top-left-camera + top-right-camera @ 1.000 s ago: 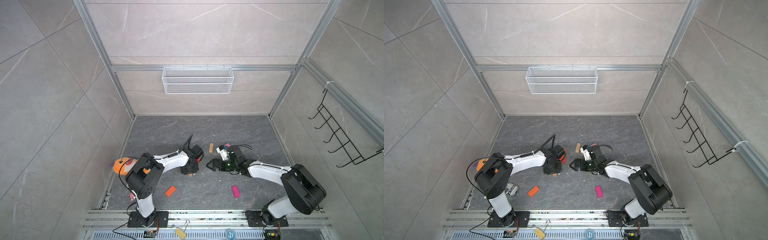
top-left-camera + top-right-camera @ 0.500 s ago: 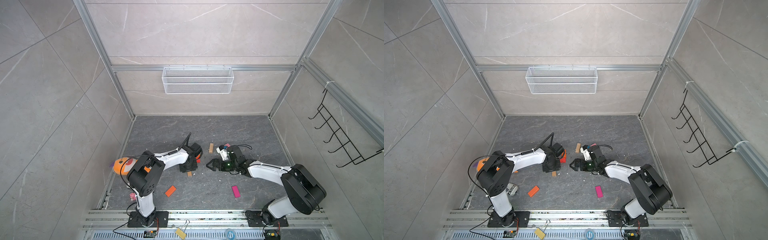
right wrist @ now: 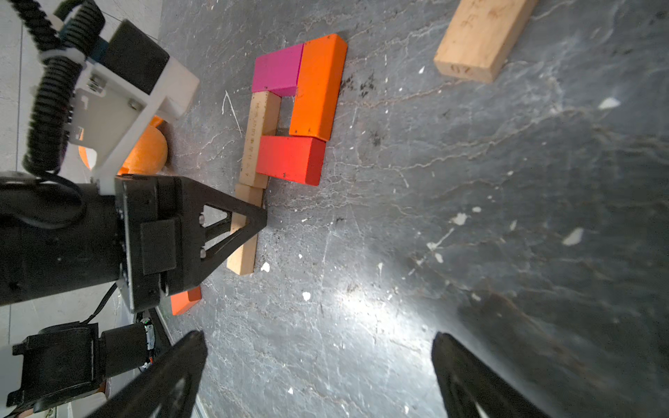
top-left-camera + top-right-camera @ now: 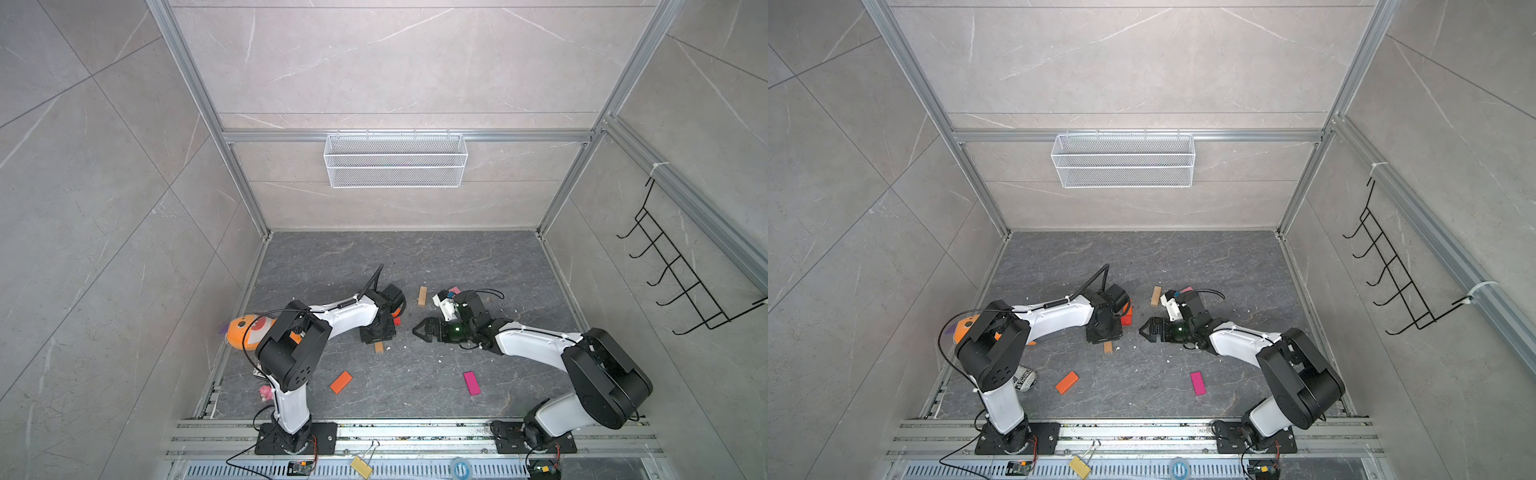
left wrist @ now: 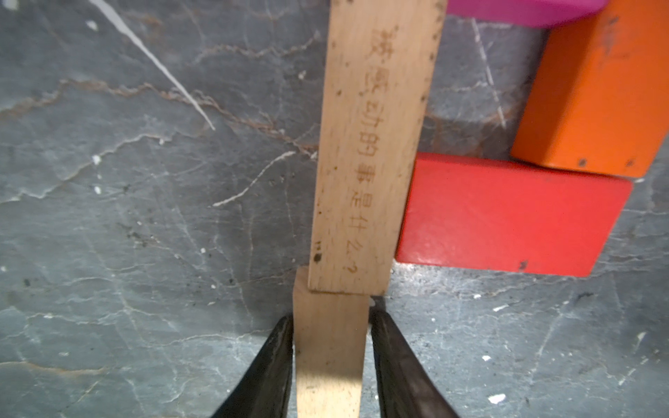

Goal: Assemble the letter p with building blocks
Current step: Assemble the building block at the center of the board.

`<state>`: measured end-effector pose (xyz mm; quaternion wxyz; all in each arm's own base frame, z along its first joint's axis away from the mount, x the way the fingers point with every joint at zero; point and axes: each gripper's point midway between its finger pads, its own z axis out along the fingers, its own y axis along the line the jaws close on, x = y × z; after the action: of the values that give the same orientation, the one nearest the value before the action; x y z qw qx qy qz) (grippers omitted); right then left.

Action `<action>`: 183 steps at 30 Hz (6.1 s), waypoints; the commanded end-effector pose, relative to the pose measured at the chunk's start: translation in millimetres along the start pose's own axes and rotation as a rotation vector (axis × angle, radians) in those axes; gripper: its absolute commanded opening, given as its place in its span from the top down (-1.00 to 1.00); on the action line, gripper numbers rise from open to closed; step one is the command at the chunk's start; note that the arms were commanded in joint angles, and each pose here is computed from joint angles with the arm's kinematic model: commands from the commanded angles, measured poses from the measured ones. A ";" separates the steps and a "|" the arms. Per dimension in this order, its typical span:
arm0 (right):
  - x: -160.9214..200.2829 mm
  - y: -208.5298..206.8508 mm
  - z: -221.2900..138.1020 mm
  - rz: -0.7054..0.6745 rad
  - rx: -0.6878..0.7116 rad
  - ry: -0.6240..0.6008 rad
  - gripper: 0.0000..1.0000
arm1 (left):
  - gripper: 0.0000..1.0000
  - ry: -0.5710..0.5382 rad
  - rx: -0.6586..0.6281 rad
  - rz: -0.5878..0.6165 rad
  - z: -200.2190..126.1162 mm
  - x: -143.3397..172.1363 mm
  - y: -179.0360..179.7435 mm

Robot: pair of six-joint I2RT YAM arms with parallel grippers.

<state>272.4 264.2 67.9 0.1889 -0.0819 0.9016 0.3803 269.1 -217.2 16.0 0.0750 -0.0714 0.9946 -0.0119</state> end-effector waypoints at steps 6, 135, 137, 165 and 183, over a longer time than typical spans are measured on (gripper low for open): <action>-4.5 6.9 -1.0 -0.017 -0.010 0.003 -1.00 | 0.21 0.020 0.003 0.026 7.9 1.6 -2.3; -1.6 23.5 -0.5 -0.060 -0.061 0.003 -1.00 | 0.23 0.070 -0.051 -0.020 29.8 21.0 9.6; -1.3 22.8 -0.2 -0.060 -0.058 0.004 -1.00 | 0.23 0.065 -0.053 -0.021 28.8 20.3 10.4; 0.4 23.6 0.6 -0.074 -0.042 0.011 -1.00 | 0.28 0.075 -0.049 -0.058 33.6 26.6 15.6; 1.6 24.5 1.8 -0.085 -0.032 0.016 -1.00 | 0.18 0.087 -0.053 -0.059 37.1 30.2 19.2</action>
<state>262.1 280.3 78.8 0.1914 -0.1165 0.8924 0.3918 272.6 -223.4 14.1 0.0964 -0.0966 0.9901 -0.0328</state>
